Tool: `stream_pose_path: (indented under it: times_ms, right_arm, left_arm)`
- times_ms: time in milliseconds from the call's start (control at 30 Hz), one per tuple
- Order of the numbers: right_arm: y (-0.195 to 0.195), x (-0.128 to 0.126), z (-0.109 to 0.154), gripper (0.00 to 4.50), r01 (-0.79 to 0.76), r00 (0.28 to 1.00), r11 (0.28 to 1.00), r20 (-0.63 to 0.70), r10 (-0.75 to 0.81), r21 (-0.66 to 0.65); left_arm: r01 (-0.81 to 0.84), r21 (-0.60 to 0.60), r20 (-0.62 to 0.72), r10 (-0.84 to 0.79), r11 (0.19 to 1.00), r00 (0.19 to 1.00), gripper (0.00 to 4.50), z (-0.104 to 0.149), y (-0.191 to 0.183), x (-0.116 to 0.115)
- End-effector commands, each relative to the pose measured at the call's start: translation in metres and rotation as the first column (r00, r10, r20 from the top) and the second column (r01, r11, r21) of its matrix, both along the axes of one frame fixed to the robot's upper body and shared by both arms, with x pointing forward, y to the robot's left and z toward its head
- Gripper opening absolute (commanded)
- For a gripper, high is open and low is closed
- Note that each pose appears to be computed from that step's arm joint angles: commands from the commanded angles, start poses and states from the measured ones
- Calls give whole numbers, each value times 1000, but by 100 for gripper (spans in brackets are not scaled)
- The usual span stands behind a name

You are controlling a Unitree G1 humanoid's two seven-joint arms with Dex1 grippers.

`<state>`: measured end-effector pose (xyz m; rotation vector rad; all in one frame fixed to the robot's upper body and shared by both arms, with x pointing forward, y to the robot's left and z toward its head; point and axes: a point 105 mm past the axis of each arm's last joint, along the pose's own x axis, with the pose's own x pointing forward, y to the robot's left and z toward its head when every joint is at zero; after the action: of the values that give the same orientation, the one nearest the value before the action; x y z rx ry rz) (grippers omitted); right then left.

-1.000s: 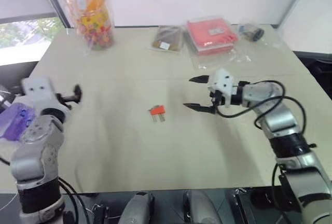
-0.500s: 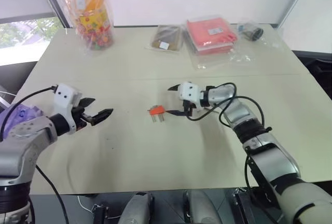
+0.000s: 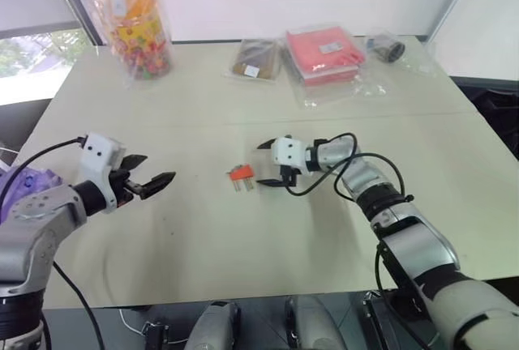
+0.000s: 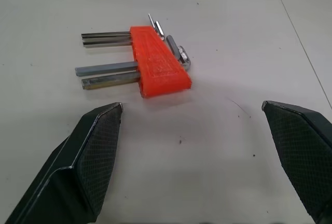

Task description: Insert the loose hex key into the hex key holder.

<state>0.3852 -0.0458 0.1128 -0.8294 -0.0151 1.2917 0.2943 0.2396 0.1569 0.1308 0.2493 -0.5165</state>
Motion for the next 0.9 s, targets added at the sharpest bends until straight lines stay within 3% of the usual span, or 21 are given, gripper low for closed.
stream_pose_path:
  times_ms: [33,433,867,900]
  right_arm:
    - [12,-4,4,450,-42,999,999,-1,42,10]
    - [29,-5,-17,450,0,990,1000,-140,4,30]
    - [25,-3,-36,450,35,960,999,-277,-45,-40]
    - [25,-2,-36,425,34,960,998,-275,-47,-50]
  left_arm:
    - [-13,19,79,11,1000,997,443,18,2,-2]
    - [-38,-4,87,38,999,995,443,16,1,-2]
    - [-67,-2,112,67,998,992,443,16,2,0]
    - [-68,-2,114,68,998,991,448,16,1,1]
